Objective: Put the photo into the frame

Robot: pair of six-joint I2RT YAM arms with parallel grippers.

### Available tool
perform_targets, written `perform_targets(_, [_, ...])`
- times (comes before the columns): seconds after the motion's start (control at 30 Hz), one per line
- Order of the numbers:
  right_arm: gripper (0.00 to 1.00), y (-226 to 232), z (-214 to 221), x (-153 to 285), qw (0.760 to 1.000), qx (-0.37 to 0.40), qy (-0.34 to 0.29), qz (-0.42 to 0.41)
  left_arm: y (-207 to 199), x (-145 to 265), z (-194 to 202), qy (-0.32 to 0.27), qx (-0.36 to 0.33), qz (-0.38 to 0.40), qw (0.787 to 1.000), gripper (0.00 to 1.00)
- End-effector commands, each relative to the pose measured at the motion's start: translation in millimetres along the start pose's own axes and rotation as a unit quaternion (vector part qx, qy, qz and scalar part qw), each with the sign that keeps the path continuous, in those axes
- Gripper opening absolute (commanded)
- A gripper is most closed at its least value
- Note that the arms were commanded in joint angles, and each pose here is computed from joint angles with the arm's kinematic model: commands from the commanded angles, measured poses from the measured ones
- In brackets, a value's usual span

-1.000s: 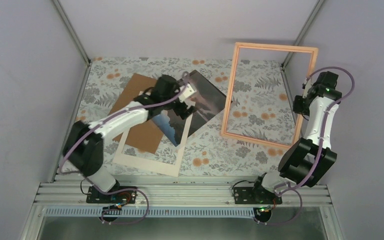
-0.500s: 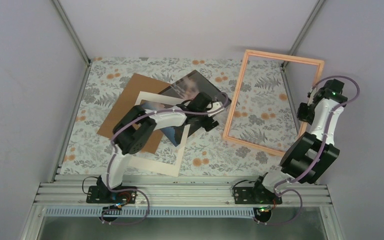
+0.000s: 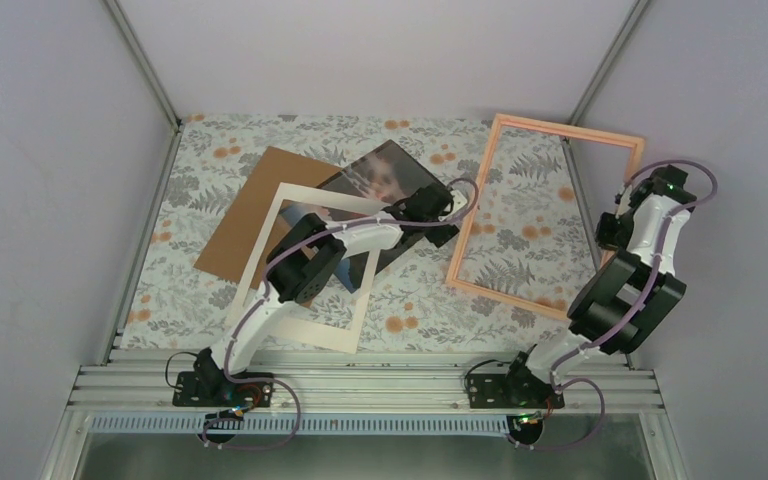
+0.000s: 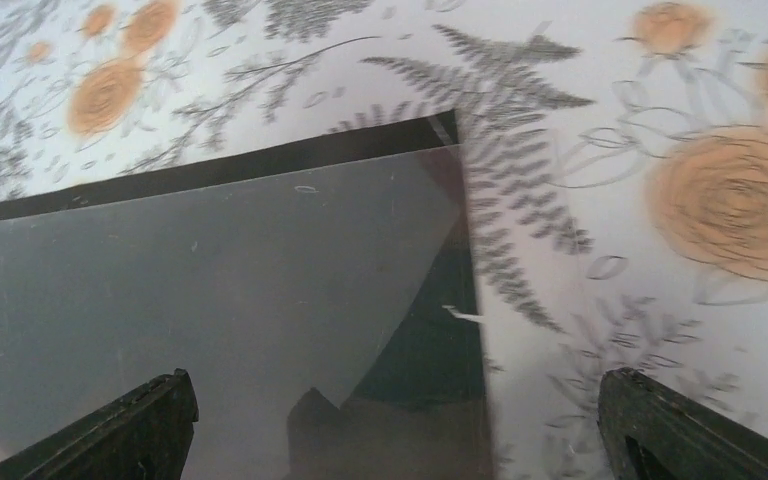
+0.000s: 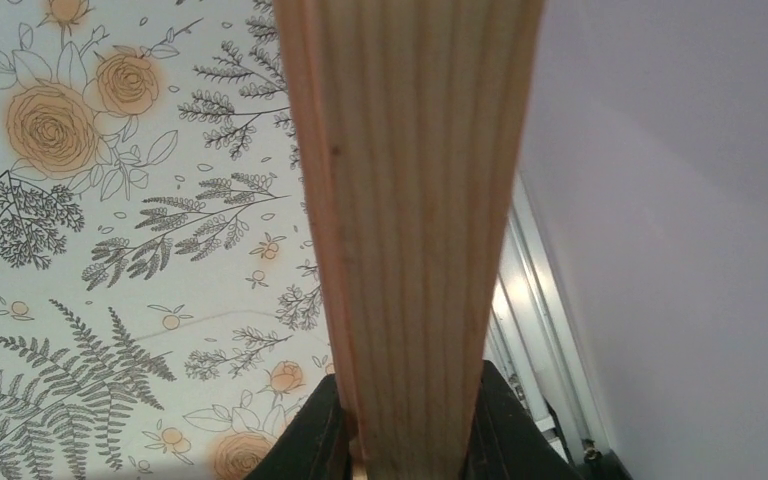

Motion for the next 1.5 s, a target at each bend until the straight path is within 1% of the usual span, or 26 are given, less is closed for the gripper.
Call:
perform_targets(0.0, [0.03, 7, -11, -3, 1.0, 0.004, -0.009, -0.022, 12, -20, 88, 0.139, 0.017, -0.033, 0.99, 0.99])
perform_targets(0.1, [0.03, 10, -9, -8, 1.0, 0.002, -0.006, -0.031, 27, -18, 111, 0.169, 0.04, -0.052, 0.983, 0.98])
perform_targets(0.17, [0.03, 13, -5, -22, 0.999, 0.002, 0.012, -0.034, 37, -15, 124, 0.185, 0.049, -0.062, 0.979, 0.96])
perform_targets(0.3, [0.03, 20, -2, -32, 0.999, 0.002, 0.02, -0.042, 59, -10, 144, 0.209, 0.077, -0.073, 0.972, 0.95])
perform_targets(0.6, [0.03, 72, -5, -61, 0.996, 0.031, 0.037, -0.076, 103, 14, 172, 0.229, 0.119, -0.098, 0.961, 0.94])
perform_targets(0.87, [0.04, 127, 3, -100, 0.987, 0.046, 0.079, -0.132, 123, 43, 189, 0.233, 0.139, -0.12, 0.955, 0.94])
perform_targets(0.97, [0.04, 144, 7, -112, 0.985, 0.058, 0.089, -0.14, 131, 54, 195, 0.234, 0.146, -0.134, 0.952, 0.93])
perform_targets(1.1, [0.04, 159, 8, -126, 0.983, 0.064, 0.099, -0.144, 141, 62, 189, 0.223, 0.154, -0.143, 0.952, 0.93])
perform_targets(1.27, [0.06, 165, 9, -144, 0.982, 0.067, 0.109, -0.14, 146, 72, 159, 0.18, 0.17, -0.124, 0.961, 0.94])
perform_targets(1.4, [0.15, 167, 5, -145, 0.981, 0.07, 0.108, -0.144, 152, 86, 131, 0.139, 0.185, -0.091, 0.969, 0.96])
perform_targets(1.47, [0.23, 168, 3, -145, 0.981, 0.073, 0.107, -0.145, 153, 96, 116, 0.113, 0.191, -0.062, 0.973, 1.0])
Point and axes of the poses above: each gripper's point midway between its finger pads, its own x axis back along the fingers, its own y axis along the line the jaws close on, z = x × y, the point moved 1 cm from there along x, back along the fingers, and after that the axes turned 9 degrees about -x, right-handed, at the moved point
